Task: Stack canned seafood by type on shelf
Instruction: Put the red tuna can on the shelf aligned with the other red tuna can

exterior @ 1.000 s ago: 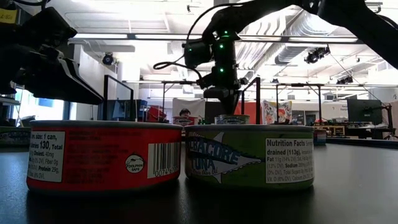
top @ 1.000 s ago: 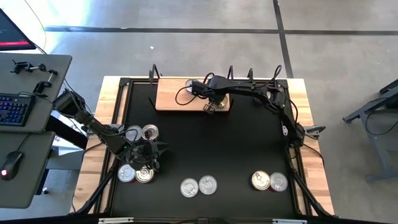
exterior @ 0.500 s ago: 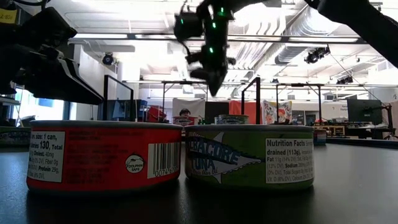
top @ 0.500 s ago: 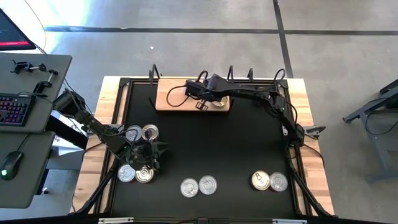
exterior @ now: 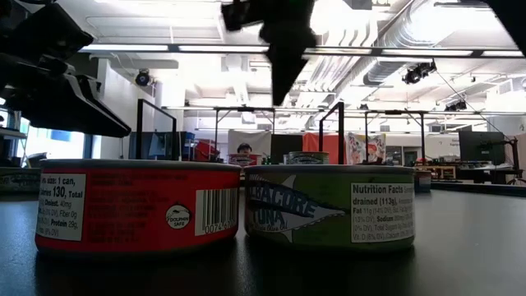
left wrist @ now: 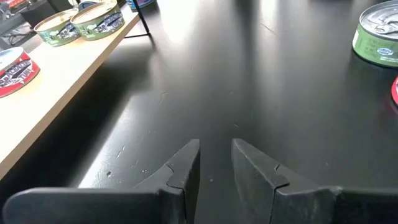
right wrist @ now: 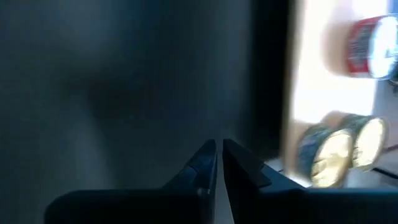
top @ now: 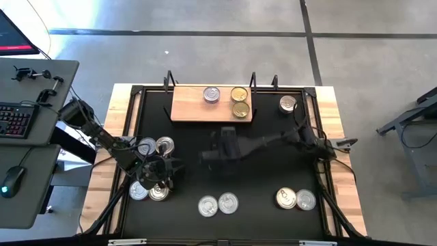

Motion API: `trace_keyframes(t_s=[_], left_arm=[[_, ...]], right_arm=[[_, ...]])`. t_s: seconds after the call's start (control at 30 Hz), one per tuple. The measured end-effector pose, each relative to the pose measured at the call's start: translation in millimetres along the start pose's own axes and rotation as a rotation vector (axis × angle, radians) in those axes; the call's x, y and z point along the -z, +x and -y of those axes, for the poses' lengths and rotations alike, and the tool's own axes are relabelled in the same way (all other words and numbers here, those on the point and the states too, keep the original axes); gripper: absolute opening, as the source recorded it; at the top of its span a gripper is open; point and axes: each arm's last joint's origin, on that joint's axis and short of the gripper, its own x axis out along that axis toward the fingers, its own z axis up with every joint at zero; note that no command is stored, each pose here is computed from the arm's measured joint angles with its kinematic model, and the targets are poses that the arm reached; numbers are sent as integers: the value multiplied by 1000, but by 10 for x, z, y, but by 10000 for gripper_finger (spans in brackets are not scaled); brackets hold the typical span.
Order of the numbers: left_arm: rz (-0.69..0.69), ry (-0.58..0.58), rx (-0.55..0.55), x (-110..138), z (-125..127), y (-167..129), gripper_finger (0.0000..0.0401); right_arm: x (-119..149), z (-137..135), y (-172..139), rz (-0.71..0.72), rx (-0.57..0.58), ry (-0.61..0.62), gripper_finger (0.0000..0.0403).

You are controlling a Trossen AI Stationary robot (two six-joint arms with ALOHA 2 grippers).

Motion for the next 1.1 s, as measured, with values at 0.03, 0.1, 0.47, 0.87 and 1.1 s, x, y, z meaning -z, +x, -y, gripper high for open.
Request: trace_keyframes(t_s=[0.03, 0.1, 0.47, 0.87, 1.1], left_arm=[[0, 1, 0, 0, 0, 0, 85], [0, 4, -1, -2, -2, 2, 85], [6, -5, -3, -8, 0, 2, 85], [10, -36, -34, -39, -48, 60, 85], [51, -137, -51, -140, -107, 145, 85]], right_arm=[[34, -95, -65, -2, -6, -4, 18], [102, -238, -179, 4, -6, 2, 18], [896, -467, -546, 124, 23, 310, 18], [1203, -938, -42, 395, -509, 674, 19], [939, -1374, 31, 628, -840, 422, 18]])
